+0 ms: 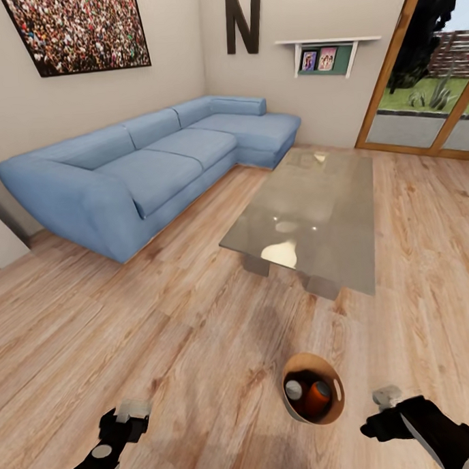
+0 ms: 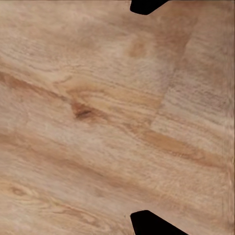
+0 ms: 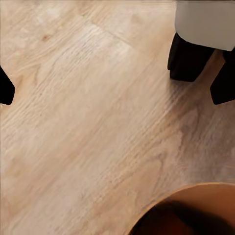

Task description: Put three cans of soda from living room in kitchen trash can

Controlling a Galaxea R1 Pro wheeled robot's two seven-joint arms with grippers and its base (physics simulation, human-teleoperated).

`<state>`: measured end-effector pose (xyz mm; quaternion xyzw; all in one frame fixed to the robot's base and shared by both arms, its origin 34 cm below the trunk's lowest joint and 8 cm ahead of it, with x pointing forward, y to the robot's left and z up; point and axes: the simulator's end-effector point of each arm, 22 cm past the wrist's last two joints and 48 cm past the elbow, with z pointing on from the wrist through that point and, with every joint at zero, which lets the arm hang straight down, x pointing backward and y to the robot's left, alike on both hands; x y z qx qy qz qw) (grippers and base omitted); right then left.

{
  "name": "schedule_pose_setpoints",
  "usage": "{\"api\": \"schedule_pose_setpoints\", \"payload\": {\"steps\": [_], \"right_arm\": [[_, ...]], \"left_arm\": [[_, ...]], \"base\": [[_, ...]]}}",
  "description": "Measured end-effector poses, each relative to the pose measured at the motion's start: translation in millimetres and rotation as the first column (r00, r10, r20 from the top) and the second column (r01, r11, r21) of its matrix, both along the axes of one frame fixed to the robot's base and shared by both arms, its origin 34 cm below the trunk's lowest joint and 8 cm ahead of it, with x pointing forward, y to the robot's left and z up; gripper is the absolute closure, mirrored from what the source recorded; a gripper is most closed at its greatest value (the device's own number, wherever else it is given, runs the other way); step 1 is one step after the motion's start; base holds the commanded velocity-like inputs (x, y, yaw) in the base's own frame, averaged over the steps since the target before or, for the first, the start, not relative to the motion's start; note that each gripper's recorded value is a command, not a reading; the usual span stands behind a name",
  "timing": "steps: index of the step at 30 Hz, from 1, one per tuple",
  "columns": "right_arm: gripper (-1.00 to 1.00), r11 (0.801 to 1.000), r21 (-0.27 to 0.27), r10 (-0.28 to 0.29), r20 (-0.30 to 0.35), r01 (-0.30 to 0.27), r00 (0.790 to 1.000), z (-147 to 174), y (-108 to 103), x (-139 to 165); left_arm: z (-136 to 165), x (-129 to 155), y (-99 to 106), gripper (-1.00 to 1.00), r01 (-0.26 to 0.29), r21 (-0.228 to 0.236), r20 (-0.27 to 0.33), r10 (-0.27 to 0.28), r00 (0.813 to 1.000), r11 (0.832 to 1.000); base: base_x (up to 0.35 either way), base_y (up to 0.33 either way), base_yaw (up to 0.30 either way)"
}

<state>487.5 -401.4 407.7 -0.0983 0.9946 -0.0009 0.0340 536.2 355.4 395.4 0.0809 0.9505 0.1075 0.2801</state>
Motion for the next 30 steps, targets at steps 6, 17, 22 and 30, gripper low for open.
{"api": "schedule_pose_setpoints", "payload": {"steps": [6, 17, 22, 30], "right_arm": [[-1.0, 1.0, 0.005, -0.006, 0.0, 0.006, 1.0, -21.8, -19.6, -72.3], [-1.0, 0.992, 0.043, -0.119, 0.036, 0.118, 0.992, -18.8, -13.8, -170.0], [-1.0, 0.988, 0.05, -0.145, 0.031, 0.143, 0.989, -11.3, -7.1, -194.5], [-1.0, 0.981, 0.034, -0.192, 0.057, 0.19, 0.98, 2.2, -4.6, -208.2]], "left_arm": [[-10.7, -51.5, 11.1, -1.0, -0.03, 0.029, -0.114, 0.034, 0.993, 0.999], [-11.6, -165.1, 33.6, -1.0, -0.067, 0.065, -0.28, 0.083, 0.957, 0.996], [-3.3, -196.9, 47.0, -1.0, -0.098, 0.084, -0.318, 0.12, 0.94, 0.992], [15.5, -268.7, 77.0, -1.0, -0.13, 0.134, -0.397, 0.173, 0.901, 0.982]], "base": [[0.0, 0.0, 0.0], [0.0, 0.0, 0.0], [0.0, 0.0, 0.0], [0.0, 0.0, 0.0]]}}
